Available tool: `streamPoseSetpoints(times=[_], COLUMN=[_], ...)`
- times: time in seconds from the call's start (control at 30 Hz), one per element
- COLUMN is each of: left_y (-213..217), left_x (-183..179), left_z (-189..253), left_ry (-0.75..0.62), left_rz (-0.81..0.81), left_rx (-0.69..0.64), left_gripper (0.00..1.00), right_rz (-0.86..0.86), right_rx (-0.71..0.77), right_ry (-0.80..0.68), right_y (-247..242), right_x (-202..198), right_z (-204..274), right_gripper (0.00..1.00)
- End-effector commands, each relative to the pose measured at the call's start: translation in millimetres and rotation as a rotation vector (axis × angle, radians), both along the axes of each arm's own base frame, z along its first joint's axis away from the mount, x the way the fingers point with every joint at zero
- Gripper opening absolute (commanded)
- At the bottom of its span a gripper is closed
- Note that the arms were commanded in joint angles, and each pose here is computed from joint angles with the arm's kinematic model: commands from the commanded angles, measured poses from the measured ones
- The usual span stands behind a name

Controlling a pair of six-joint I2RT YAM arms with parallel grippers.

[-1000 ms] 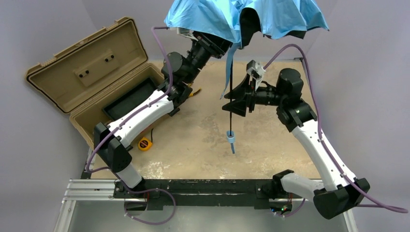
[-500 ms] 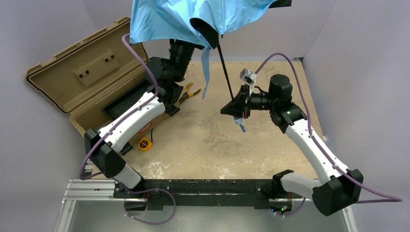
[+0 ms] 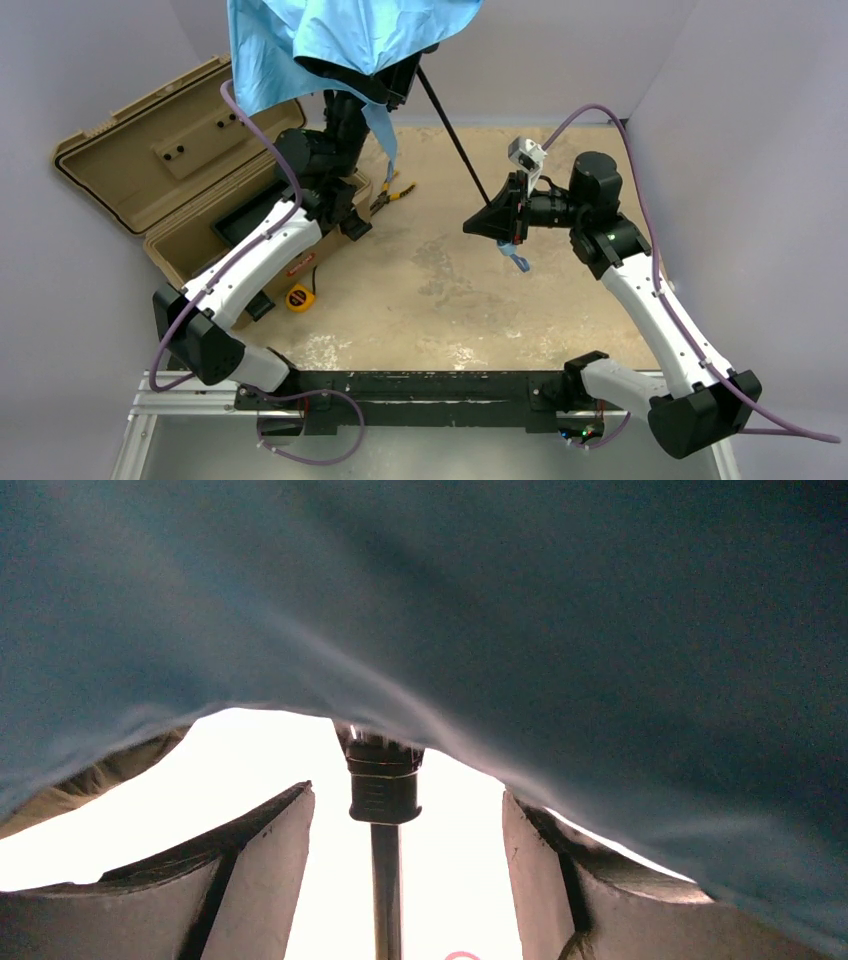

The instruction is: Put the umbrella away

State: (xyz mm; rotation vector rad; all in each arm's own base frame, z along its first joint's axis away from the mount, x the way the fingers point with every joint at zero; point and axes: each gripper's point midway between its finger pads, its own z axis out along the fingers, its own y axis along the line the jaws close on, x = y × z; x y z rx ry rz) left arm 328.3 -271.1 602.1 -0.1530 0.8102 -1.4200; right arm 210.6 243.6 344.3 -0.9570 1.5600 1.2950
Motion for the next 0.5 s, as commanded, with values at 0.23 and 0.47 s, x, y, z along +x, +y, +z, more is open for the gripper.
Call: streamPoseSetpoints(times=[0.23,0.47], left_y=[31,46], left_x=[-7,0], left_z=[8,11], left_ry=[0.009,0.041], left_rz=[0.048,0.101], left_rx=[-0.056,-0.134], left_gripper=[0.66,0.66], right_rz=[0.026,-0.018], right_rx=[0.047,0.035], right_ry=[-0.178,-0.163], right_y=[-3,-5], right_x=[-8,0], right_z=[36,30], right_gripper=[0.00,0.00])
